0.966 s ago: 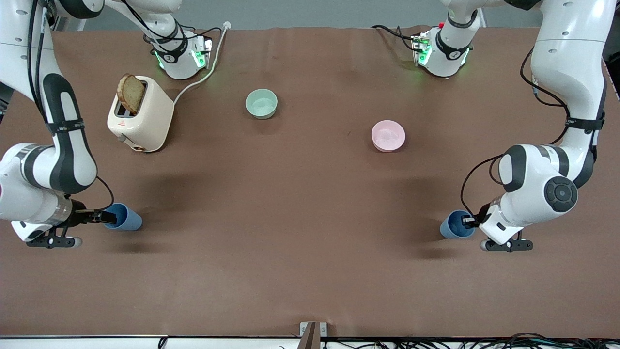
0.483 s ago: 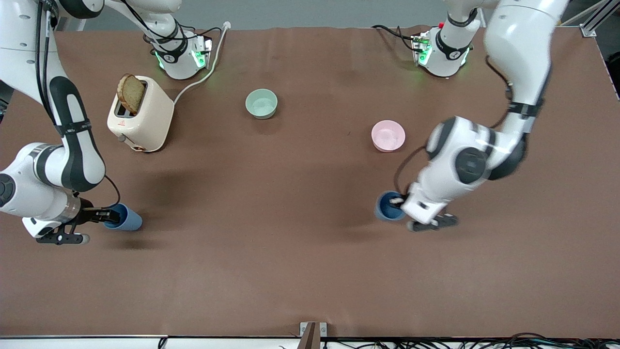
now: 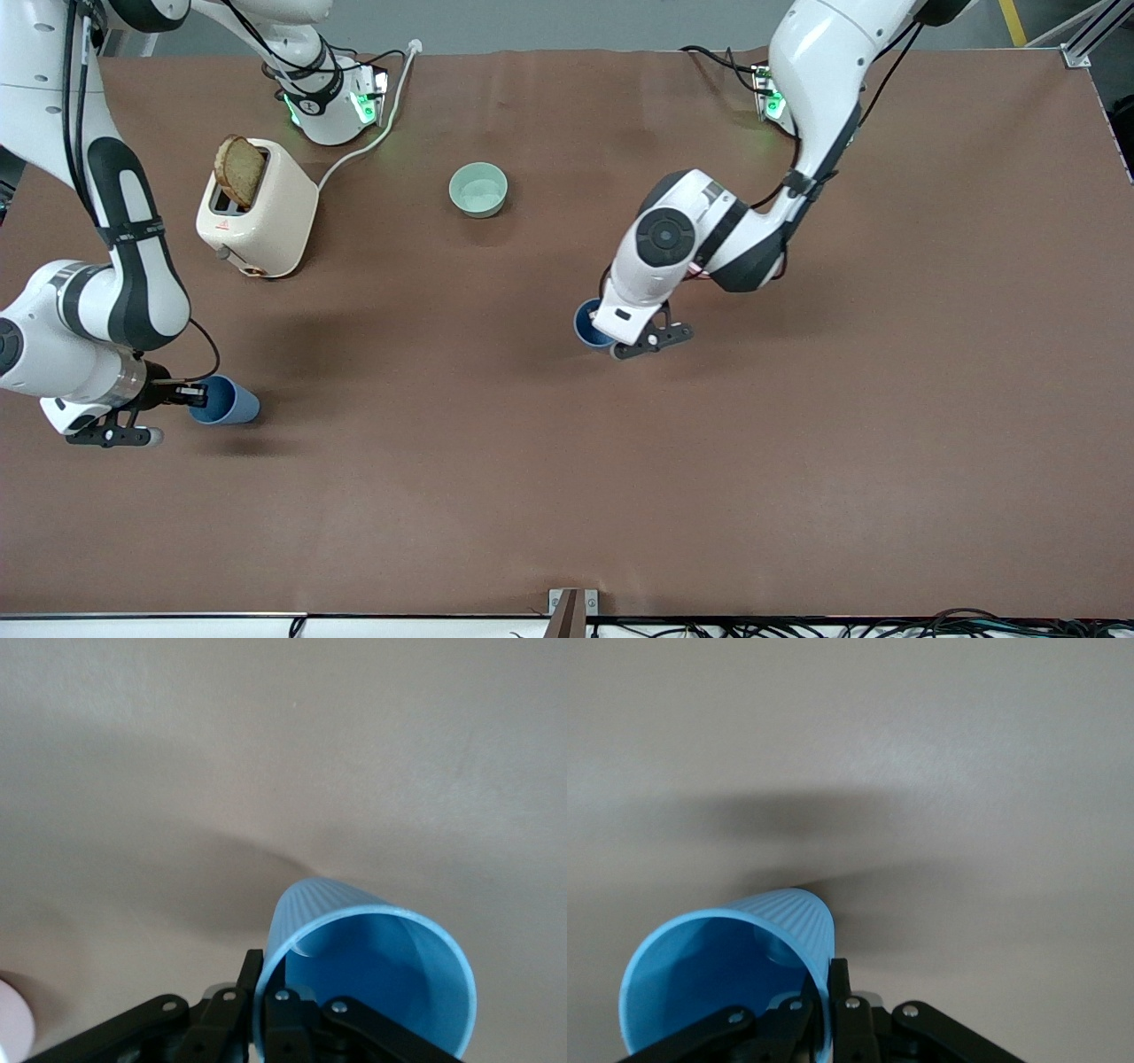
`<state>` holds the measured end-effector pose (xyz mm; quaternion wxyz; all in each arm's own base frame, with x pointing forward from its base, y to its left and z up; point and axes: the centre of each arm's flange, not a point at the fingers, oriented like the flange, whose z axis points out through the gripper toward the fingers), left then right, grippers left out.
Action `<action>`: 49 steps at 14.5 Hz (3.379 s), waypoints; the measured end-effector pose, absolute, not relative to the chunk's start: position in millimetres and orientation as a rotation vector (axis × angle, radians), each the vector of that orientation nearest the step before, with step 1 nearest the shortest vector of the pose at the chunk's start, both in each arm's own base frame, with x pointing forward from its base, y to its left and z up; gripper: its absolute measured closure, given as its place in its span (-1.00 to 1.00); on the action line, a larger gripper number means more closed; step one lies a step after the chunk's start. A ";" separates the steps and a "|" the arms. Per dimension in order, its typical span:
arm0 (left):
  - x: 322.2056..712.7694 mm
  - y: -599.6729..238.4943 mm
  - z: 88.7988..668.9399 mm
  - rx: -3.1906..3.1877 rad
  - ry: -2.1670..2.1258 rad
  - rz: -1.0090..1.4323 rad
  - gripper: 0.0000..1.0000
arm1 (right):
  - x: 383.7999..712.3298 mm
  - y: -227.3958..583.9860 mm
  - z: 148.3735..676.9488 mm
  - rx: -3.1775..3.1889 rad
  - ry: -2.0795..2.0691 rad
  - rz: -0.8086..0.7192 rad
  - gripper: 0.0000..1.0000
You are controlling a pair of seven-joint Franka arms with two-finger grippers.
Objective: Stack blue cups with both arms
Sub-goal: 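Set the left cup down mid-table while the right gripper lifts its cup, then move the right gripper's cup over the standing cup while the left gripper withdraws, then lower the held cup into the standing blue cup with the right gripper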
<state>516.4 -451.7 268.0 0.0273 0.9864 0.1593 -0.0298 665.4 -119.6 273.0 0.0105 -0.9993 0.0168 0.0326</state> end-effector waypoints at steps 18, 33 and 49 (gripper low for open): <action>581.6 -228.9 563.7 3.190 0.497 0.172 -1.00 | 561.2 362.8 510.8 -2.963 0.528 0.185 0.91; 548.2 -61.8 667.3 3.176 0.130 0.108 -1.00 | 526.2 497.9 374.0 -2.964 0.494 0.091 0.91; 521.0 -65.9 660.7 3.161 -0.018 0.005 -1.00 | 535.4 495.6 364.1 -2.966 0.489 0.020 0.91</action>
